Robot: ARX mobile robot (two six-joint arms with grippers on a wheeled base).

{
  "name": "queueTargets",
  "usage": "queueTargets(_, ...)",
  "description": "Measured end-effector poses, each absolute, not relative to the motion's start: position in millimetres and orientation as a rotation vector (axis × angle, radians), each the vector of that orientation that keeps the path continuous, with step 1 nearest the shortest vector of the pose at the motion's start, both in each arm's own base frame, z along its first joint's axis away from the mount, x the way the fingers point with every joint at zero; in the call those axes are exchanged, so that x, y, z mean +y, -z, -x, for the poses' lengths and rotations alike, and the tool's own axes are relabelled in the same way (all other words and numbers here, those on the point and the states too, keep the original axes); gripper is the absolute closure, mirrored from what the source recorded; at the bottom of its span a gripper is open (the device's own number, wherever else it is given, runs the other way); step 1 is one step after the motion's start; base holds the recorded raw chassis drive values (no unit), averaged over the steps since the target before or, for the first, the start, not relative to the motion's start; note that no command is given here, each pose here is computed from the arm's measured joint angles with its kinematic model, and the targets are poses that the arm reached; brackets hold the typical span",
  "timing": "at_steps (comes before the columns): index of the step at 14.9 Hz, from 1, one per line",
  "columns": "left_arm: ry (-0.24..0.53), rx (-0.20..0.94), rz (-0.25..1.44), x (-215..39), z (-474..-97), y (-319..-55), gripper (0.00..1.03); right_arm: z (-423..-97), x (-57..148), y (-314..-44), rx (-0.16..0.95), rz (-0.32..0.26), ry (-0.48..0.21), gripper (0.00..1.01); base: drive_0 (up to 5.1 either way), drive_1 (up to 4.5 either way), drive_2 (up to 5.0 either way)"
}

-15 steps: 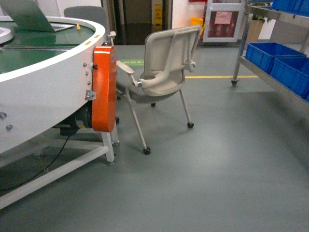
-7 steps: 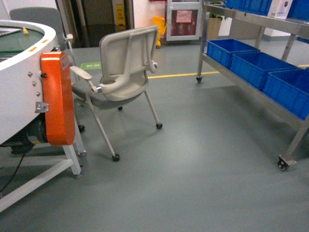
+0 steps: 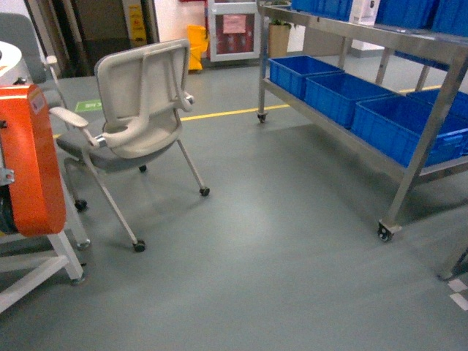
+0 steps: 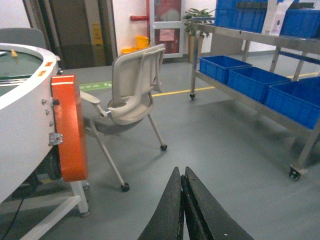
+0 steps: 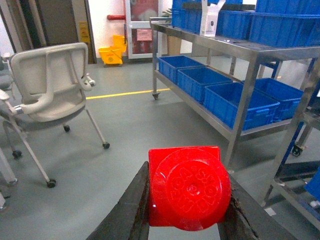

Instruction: Pick red block from blue box to shelf

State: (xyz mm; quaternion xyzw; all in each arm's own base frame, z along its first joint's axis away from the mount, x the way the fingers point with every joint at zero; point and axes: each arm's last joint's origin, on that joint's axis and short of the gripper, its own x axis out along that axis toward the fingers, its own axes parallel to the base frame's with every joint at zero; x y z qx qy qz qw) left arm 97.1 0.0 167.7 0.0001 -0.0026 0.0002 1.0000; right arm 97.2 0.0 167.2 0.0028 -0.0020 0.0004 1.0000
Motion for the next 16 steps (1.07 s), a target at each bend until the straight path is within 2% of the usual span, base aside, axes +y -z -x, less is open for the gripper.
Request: queueTargets(16, 0.0, -0.006, -0.001, 0.0, -97.1, -167.7, 1.01, -97.2, 0.0, -167.2, -0.004, -0.005, 0.0, 0.73, -1.4, -1.41, -1.4)
